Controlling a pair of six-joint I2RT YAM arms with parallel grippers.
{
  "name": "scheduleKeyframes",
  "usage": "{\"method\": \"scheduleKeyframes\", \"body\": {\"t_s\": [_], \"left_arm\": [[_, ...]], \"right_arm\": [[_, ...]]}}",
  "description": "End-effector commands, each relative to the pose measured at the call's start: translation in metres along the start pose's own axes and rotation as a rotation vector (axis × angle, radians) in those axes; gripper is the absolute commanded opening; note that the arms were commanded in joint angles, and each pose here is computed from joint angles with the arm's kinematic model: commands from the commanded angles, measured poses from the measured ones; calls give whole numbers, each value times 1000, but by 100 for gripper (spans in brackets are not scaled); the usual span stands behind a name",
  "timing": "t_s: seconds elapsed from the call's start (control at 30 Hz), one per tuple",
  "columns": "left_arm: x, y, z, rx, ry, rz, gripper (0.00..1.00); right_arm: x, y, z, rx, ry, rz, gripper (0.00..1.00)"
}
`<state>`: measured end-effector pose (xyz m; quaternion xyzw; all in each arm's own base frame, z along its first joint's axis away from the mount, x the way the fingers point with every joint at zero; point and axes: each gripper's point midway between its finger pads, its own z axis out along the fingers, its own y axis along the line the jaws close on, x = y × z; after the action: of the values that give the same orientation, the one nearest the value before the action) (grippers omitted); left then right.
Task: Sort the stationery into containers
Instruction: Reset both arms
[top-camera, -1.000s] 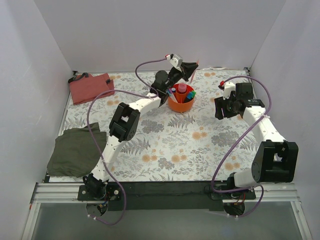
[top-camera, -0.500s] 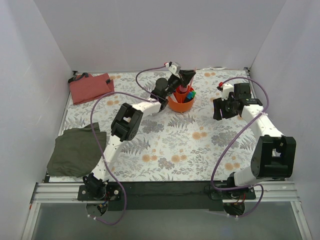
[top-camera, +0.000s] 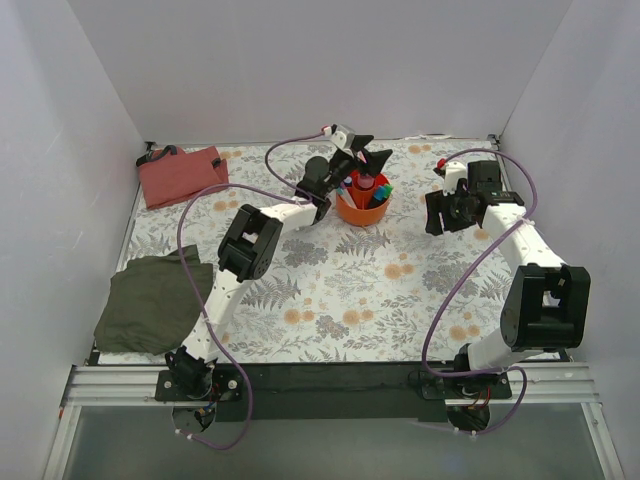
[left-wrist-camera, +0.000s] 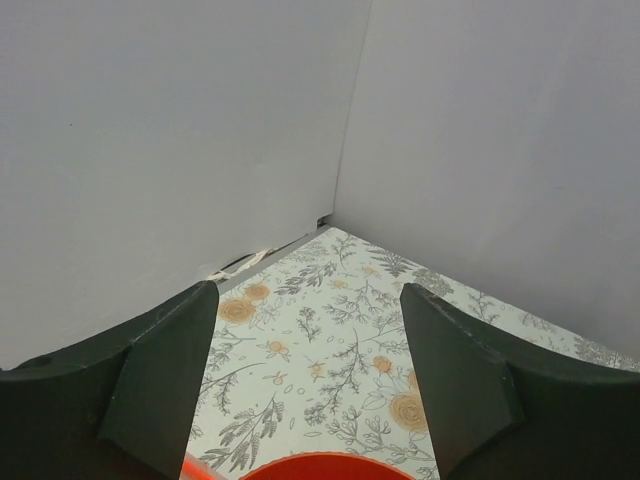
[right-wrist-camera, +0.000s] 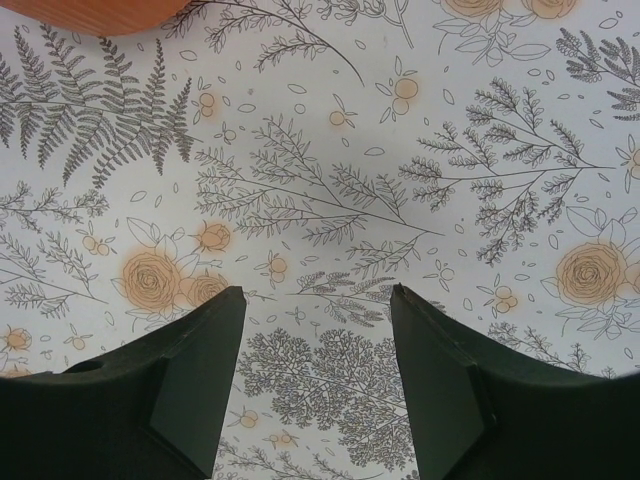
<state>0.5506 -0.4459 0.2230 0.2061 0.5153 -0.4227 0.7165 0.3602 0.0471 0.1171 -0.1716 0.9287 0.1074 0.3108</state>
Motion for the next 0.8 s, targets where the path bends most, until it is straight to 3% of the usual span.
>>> {"method": "scheduleKeyframes", "body": {"t_s": [0.0,0.1,0.3,0.37,0.4,0.43,0.47,0.57,0.6,0.67,0.7,0.77], "left_arm": [[-80,-9,18,23,-111,58,74],[-119,-10,28,21,-175,89,79],[-254,-14,39,43,-320,215,87],[-256,2,29,14,-255,230,91],[-287,-2,19,9,-270,262,90],[-282,7,11,-24,-223,262,90],[-245,35,-9,-89,-116,244,91],[-256,59,-58,-226,-5,330,91],[-227,71,-80,-286,91,337,91],[-231,82,-118,-406,196,397,91],[-200,87,-144,-436,285,384,91],[-212,93,-180,-523,320,349,91]], "right_arm": [[-26,-5,-9,18,-71,-15,69],[-28,-7,-16,40,-73,-30,70],[-45,-5,-34,48,-125,-42,73],[-51,-3,-40,46,-147,-38,77],[-57,-3,-43,51,-165,-42,83],[-58,-4,-44,55,-172,-40,91],[-59,-5,-43,60,-171,-20,98],[-71,-17,-45,130,-191,52,98],[-72,-25,-47,180,-189,70,98],[-84,-34,-55,232,-225,99,98],[-85,-42,-59,281,-234,113,98],[-94,-51,-69,343,-268,134,98]]}}
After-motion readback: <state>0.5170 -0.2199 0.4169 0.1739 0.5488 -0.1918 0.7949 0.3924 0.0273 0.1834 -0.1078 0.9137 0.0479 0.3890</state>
